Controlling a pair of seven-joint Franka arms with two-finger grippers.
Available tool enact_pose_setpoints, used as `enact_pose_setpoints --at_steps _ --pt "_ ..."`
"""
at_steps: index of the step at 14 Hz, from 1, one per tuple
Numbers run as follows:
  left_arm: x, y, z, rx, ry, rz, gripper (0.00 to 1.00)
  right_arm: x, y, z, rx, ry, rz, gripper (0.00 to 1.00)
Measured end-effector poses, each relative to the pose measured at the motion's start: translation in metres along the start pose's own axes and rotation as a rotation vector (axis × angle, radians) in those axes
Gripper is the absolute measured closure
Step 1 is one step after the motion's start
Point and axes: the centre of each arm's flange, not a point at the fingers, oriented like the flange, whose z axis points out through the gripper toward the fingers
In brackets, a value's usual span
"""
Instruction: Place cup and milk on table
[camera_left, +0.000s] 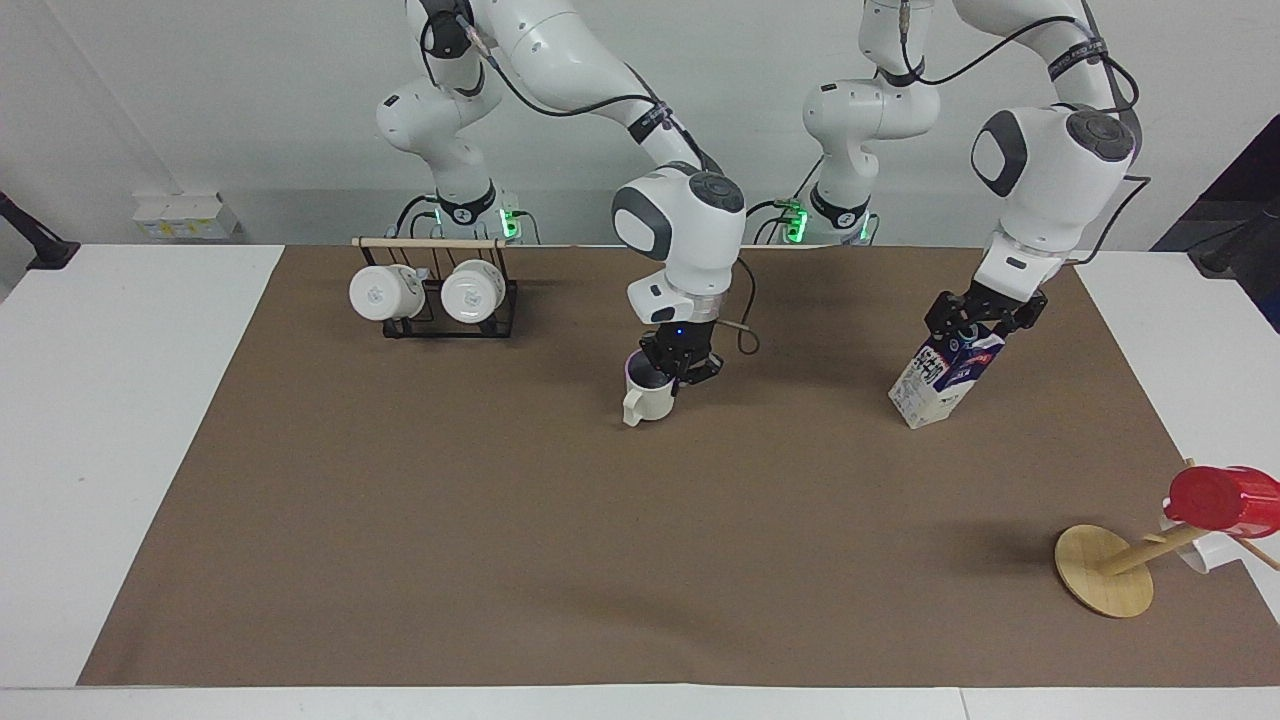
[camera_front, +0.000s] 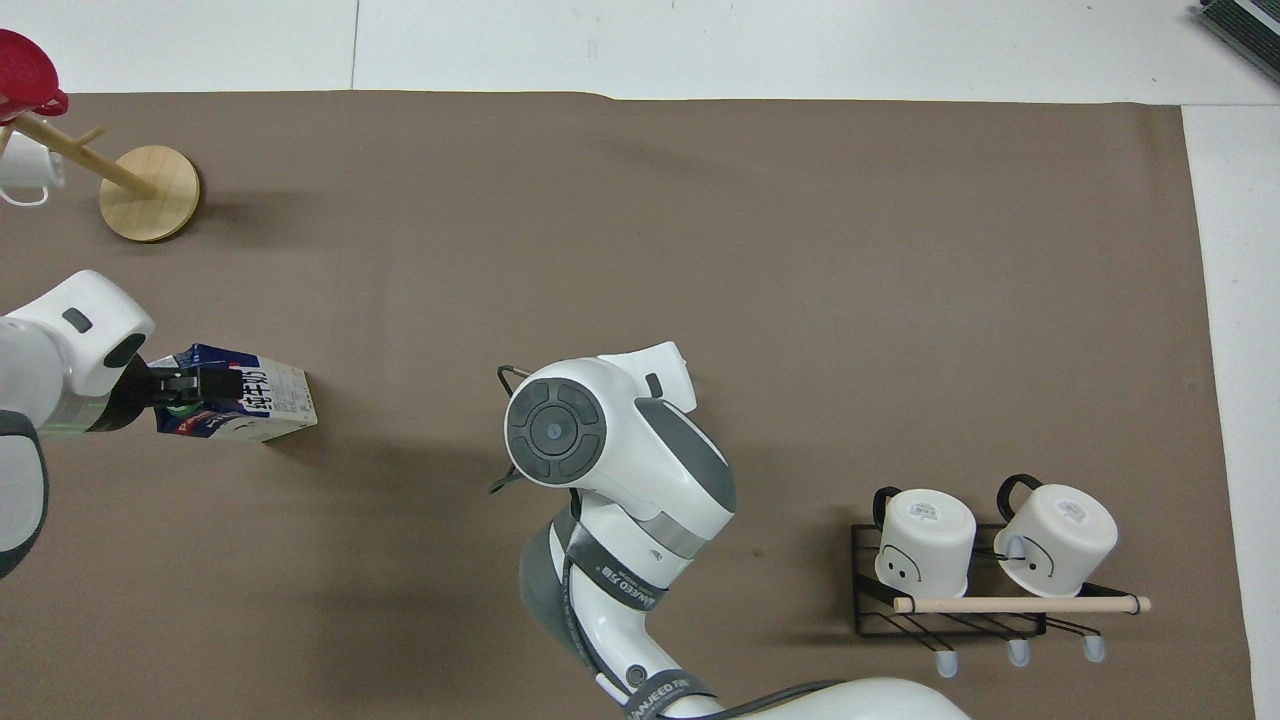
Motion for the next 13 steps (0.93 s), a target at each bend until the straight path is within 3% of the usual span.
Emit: enact_pose_setpoints --at_steps 2,9,10,13 --pt "0.0000 0.0010 0.0000 0.000 0.000 -0.013 0.37 0.0012 -0.0010 -0.0008 0.012 0.004 0.004 0.96" --pt "0.0002 0.0011 -0.0004 0.000 0.002 -0.030 0.49 0.0013 0.0006 0.0078 0.007 0.002 0.008 0.95" --pt "0.0004 0.0012 -0.0006 0.000 0.003 -0.036 0.55 0.0014 0.0007 0.0079 0.007 0.002 0.008 0.90" --pt "0.0013 0.0014 -0.0020 0.000 0.006 -0.046 0.58 0.0050 0.0010 0.0072 0.013 0.005 0.013 0.53"
